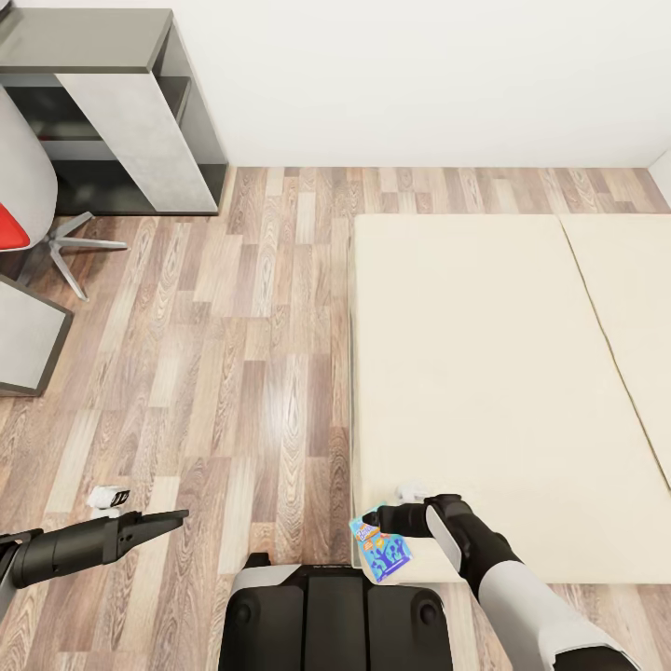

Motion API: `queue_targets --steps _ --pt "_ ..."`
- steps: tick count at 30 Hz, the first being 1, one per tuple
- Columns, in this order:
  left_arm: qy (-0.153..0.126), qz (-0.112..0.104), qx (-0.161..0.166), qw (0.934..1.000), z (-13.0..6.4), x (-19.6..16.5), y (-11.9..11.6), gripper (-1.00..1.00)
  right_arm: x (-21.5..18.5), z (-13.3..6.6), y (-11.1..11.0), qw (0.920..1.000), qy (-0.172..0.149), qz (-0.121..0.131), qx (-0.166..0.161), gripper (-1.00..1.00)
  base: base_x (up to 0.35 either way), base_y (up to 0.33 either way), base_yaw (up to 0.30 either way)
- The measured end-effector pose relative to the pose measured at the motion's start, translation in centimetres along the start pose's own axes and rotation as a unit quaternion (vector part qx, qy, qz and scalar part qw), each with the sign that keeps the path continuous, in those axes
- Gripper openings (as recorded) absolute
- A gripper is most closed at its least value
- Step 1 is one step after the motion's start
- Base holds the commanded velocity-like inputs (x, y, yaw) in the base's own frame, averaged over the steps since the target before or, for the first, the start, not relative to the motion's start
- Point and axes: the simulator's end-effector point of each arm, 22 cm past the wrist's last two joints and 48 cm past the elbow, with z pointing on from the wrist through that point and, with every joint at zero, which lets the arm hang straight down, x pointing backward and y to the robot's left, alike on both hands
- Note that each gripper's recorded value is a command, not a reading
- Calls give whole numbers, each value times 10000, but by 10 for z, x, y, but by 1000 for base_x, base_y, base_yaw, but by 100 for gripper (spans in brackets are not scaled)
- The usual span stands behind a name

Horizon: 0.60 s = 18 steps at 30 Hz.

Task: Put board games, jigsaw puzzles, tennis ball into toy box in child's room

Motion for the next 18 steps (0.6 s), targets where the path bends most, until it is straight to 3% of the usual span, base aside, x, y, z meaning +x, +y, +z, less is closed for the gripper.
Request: queue_targets --steps 18 --pt "-3 -1 2 10000 0 0 0 100 5 2 5 9999 103 1 -24 100 0 0 0"
